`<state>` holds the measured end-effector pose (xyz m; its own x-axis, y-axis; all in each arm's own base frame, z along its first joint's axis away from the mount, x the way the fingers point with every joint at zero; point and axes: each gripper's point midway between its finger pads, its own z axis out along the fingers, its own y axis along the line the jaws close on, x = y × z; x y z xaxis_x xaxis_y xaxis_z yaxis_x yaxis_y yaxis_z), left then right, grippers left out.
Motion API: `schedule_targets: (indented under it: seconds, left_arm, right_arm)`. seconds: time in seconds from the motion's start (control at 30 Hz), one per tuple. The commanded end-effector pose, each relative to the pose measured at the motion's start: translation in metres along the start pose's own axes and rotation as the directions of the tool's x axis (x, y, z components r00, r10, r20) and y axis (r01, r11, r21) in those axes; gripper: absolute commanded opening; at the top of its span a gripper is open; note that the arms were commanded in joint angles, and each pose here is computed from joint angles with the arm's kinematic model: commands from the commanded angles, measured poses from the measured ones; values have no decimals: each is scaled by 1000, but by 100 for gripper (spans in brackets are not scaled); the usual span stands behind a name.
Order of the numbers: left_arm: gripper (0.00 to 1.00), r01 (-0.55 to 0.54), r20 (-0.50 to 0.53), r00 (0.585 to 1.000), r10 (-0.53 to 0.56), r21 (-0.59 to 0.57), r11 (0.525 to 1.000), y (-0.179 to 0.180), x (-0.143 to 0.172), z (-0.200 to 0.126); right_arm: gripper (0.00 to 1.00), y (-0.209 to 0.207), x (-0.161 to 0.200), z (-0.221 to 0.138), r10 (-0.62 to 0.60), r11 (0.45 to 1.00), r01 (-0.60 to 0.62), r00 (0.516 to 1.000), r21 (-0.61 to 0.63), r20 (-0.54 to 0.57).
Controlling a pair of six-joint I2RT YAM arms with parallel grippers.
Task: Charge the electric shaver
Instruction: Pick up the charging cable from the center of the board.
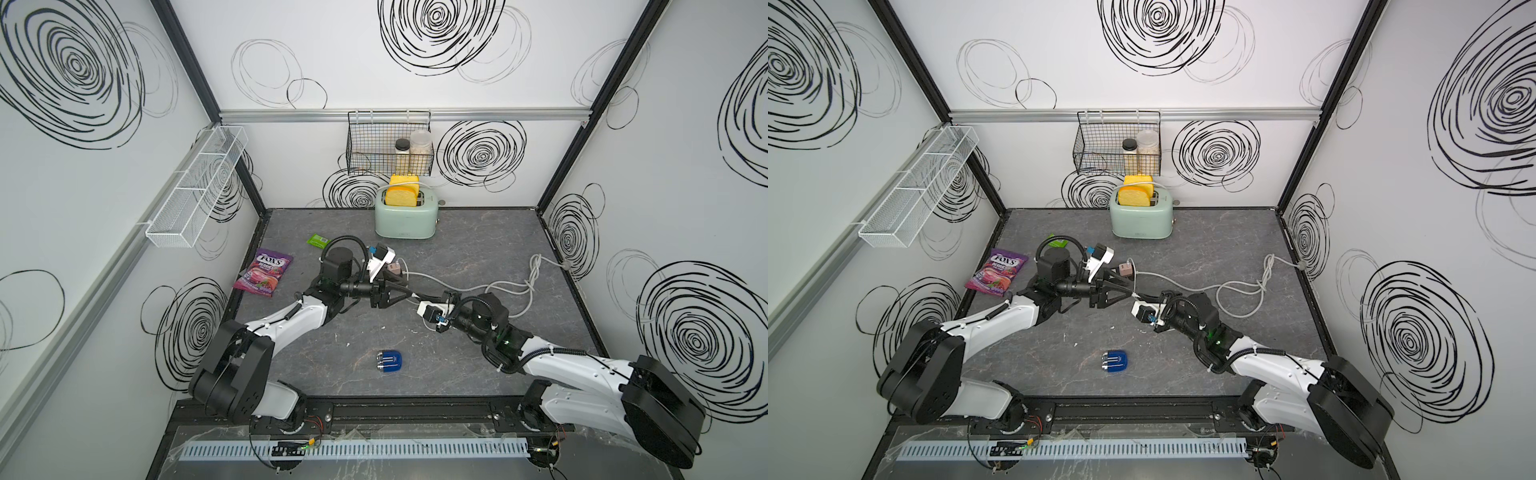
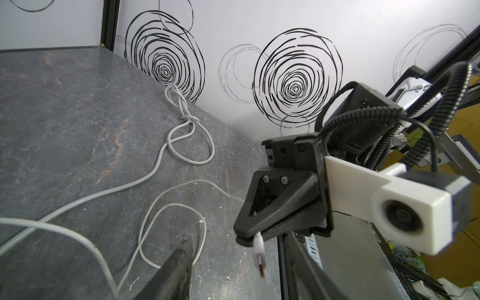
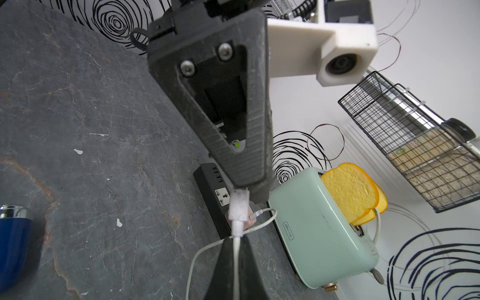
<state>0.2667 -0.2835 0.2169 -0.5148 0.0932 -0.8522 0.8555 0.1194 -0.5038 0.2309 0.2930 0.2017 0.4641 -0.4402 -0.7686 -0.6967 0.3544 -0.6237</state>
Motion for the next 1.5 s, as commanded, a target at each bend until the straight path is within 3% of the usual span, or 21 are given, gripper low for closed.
schedule_targets:
  seconds: [0.0,0.23,0.5,0.57,0.7,0.8,1.0,1.47]
  left_arm:
    - [50,-44,5,999,44,47,998,-13,-2,1]
    - [43,-39,-9,999,40,53,998,-14,2,2]
    - [18,-48,-8,999,48,65,997,-14,1,3]
    - [16,-47,-10,999,47,66,997,-14,2,3]
    - [0,-48,-12,999,49,67,997,-14,4,4]
    - [0,-49,-12,999,50,65,997,-14,4,4]
    - [0,-16,-11,1000,16,58,998,-10,3,3]
    - [0,31,-12,999,-30,84,996,-12,-1,3]
  right_arm:
    - [0,-14,-15,2,-4,999,3,1000,34,31]
    - [0,-16,-17,2,1,999,-2,999,43,34]
    - [0,-9,-15,2,2,1000,-3,999,20,33]
    - [0,-9,-15,2,1,1000,-2,999,19,36]
    - [0,-9,-17,2,13,1000,-14,999,20,47]
    - [0,-12,-19,0,32,998,-35,998,43,62]
    - [13,-24,-28,-8,43,991,-58,991,124,124]
    - [16,-19,-35,1,34,991,-55,986,123,160]
